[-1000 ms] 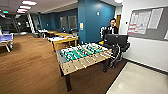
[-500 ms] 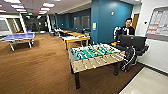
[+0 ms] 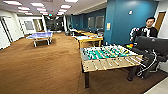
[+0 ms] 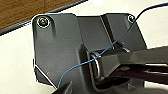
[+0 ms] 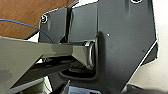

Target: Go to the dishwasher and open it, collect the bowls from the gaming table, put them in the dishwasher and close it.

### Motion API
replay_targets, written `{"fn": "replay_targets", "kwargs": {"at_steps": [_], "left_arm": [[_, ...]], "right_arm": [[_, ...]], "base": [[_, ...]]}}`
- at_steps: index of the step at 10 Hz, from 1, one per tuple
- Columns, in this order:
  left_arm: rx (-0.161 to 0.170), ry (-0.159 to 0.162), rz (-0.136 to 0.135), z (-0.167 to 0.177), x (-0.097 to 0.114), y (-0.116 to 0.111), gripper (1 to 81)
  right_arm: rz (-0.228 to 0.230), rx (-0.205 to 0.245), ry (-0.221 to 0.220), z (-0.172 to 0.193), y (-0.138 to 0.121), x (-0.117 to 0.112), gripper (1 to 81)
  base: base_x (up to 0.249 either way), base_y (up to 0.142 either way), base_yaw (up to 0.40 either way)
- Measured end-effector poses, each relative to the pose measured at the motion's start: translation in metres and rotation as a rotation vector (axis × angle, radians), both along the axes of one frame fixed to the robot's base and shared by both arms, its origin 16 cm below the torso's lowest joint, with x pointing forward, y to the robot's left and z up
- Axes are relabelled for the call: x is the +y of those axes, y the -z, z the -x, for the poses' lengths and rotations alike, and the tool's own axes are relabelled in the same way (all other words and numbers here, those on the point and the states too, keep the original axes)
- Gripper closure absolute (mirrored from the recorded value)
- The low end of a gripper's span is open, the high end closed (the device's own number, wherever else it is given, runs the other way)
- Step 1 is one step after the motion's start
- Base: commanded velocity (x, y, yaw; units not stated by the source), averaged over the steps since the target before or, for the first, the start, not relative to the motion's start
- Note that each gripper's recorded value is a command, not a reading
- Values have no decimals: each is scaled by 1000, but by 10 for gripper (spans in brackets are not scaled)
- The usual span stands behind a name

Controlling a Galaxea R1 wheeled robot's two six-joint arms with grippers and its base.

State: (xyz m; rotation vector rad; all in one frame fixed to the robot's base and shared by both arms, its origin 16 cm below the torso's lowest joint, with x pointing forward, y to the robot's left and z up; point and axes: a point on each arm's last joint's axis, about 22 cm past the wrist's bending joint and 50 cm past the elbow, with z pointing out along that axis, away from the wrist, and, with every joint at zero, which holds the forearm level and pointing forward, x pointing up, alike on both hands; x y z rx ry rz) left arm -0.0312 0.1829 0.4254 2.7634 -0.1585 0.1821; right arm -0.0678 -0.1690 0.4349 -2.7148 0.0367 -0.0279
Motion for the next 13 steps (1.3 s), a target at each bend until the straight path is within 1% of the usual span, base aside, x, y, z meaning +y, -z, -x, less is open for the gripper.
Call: {"fn": "replay_targets", "kwargs": {"at_steps": [1,3,5,9,10,11,12,13], "left_arm": [[0,0,6,0,-5,0,10],[0,0,-1,-1,-1,0,10],[-3,0,0,-2,-2,0,10],[-4,-1,3,-2,-3,0,10],[6,0,2,3,-3,0,10],[6,-1,-2,3,-1,0,10],[6,-2,-1,3,-2,0,10],[5,-2,-6,3,0,1,10]], "right_arm": [[5,2,-1,2,1,-3,10],[1,-5,-1,-2,0,1,10],[5,-1,-2,1,1,-3,10],[4,-1,-3,1,1,-1,10],[7,-9,-2,-3,1,-4,10],[3,-7,-3,-3,1,-1,10],[5,-7,-3,-3,1,-2,10],[5,-9,-2,-4,1,-2,10]], "base": [[0,0,380],[0,0,380],[0,0,380],[0,0,348],[0,0,147],[0,0,0],[0,0,-209],[0,0,-250]]}}
